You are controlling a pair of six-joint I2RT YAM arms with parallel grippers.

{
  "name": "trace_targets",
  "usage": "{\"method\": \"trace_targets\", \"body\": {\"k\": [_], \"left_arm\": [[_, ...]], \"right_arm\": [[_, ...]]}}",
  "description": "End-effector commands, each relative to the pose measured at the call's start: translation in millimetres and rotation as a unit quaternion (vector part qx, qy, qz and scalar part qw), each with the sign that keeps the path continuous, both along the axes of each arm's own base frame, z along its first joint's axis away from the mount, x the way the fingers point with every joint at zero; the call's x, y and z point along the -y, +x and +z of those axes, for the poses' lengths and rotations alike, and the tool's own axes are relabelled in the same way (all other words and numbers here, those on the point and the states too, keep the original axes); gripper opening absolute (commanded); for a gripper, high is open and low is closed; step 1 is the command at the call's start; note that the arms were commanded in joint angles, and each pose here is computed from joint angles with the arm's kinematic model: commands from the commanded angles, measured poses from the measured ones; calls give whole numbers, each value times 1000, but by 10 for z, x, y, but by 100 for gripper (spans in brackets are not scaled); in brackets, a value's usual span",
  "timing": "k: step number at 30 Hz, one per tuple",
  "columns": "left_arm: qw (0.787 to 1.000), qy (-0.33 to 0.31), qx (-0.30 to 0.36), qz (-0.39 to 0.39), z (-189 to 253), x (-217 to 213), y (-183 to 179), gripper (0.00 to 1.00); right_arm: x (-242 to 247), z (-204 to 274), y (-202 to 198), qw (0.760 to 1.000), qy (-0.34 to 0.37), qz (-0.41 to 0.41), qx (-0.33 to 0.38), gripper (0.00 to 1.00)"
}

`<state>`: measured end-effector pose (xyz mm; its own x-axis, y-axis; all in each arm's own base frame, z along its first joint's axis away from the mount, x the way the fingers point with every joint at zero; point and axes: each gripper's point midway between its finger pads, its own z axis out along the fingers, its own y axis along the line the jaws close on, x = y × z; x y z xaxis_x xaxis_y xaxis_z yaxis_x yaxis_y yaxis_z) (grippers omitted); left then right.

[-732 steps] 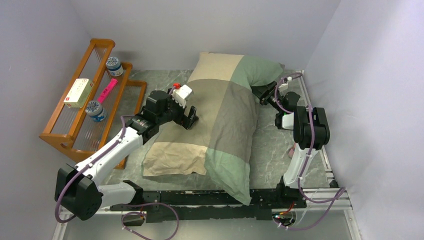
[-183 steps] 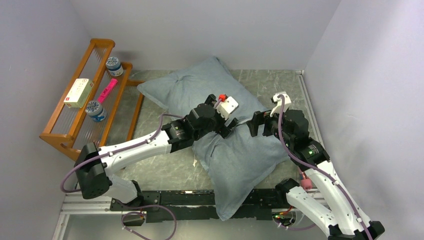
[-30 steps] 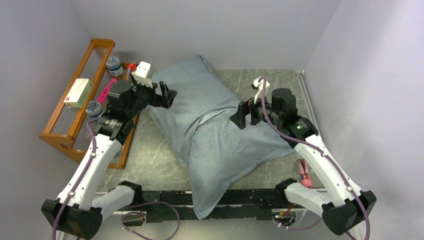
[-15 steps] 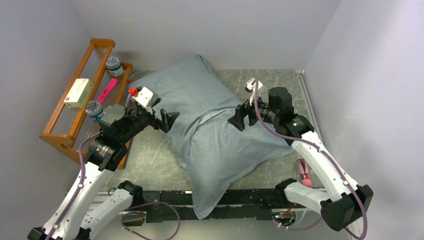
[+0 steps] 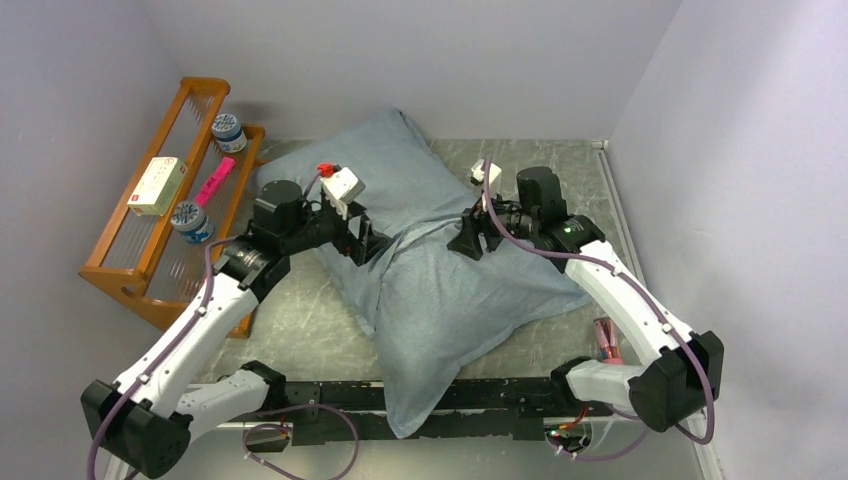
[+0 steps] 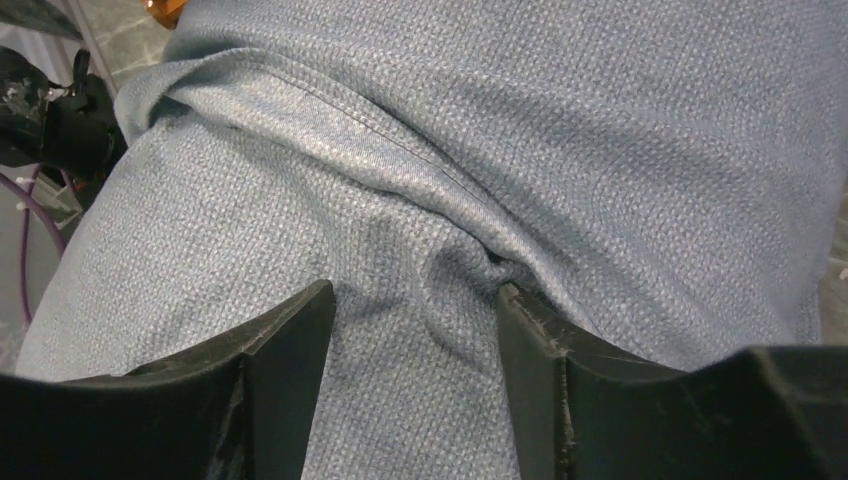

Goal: Remove the pillowcase from the pillow
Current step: Remove the pillow from the pillowcase.

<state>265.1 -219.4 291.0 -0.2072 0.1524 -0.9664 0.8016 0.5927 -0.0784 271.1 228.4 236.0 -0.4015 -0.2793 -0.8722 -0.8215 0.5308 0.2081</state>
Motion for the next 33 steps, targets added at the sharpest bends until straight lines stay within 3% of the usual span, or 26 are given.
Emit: {"method": "trace_targets", "body": {"k": [1, 2, 8, 9, 19, 23, 27, 33], "left_arm": [[997, -26, 54, -55, 303, 278, -39, 96], [997, -24, 55, -57, 289, 313, -32, 96], [997, 10, 58, -41, 191, 402, 104, 96], [998, 14, 56, -39, 173, 420, 132, 95], [997, 24, 42, -57, 140, 695, 194, 95], [997, 42, 47, -51, 98, 729, 219, 96], [997, 52, 53, -38, 110, 691, 257, 96], [996, 50, 59, -38, 119, 677, 243, 96]], "right_arm": [[-112, 209, -58, 999, 26, 40, 17, 57], [-102, 197, -68, 999, 24, 39, 16, 53], [5, 107, -193, 999, 1, 38, 16, 0], [24, 91, -226, 999, -2, 40, 14, 0], [99, -1, -518, 999, 14, 40, -8, 0], [165, 97, -467, 1000, 13, 14, 21, 1], [200, 242, -307, 998, 2, -5, 60, 29], [114, 356, -85, 996, 6, -6, 85, 44]]}}
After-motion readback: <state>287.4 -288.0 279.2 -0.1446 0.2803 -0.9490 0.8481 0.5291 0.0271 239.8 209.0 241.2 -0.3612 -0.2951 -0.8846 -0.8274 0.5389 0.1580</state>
